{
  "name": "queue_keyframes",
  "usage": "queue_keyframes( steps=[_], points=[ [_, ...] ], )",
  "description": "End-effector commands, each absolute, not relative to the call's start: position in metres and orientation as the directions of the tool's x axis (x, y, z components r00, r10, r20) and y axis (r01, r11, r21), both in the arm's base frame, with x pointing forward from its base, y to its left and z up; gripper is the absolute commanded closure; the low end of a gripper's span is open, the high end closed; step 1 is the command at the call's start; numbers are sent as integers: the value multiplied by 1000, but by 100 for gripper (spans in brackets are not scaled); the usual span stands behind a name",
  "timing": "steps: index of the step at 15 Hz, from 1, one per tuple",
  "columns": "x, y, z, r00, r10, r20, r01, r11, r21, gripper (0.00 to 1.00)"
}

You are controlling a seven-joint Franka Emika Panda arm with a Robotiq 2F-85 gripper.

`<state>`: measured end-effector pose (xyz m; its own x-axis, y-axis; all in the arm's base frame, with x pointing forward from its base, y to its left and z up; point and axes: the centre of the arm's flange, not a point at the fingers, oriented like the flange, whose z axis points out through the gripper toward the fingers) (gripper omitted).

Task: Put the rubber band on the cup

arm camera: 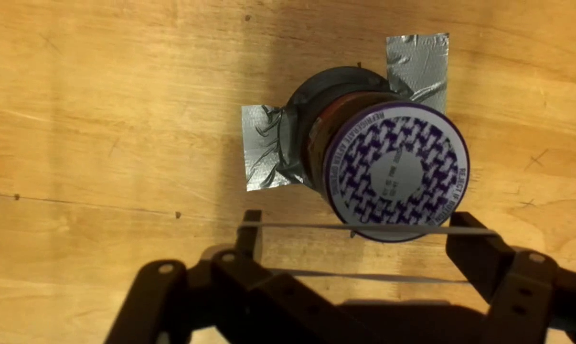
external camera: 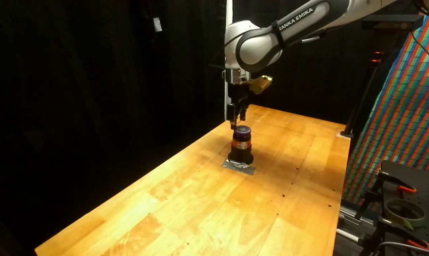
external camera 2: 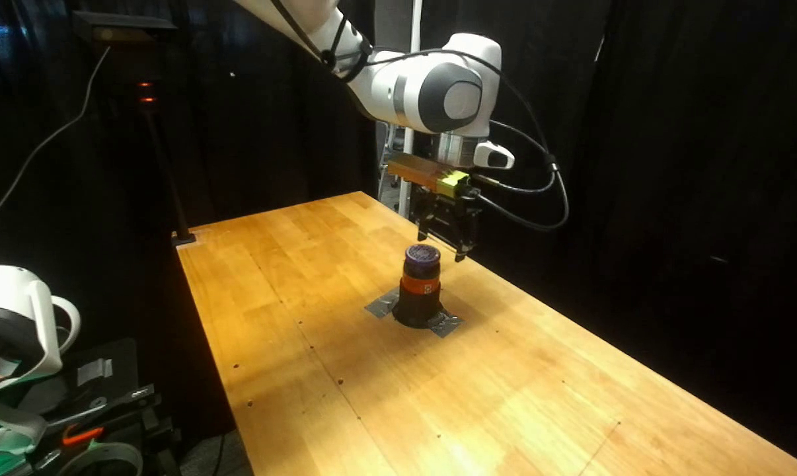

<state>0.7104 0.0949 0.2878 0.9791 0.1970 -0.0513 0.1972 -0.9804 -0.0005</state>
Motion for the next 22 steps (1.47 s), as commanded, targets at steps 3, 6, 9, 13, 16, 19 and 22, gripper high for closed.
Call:
queue_keyframes(
  steps=[3,6,9,13,16,19,22],
  points=[
    [736,100,269,964,235,-120,226,-970,-88,0],
    [732,100,260,959,244,-145,232,-968,-98,0],
    [729,104,257,955,253,-153,240,-965,-102,0],
    [719,110,256,946,270,-179,253,-961,-109,0],
    [706,112,256,939,275,-208,258,-960,-106,0],
    [697,110,254,933,275,-232,256,-961,-108,0],
    [680,105,251,932,263,-251,247,-964,-96,0]
  ],
)
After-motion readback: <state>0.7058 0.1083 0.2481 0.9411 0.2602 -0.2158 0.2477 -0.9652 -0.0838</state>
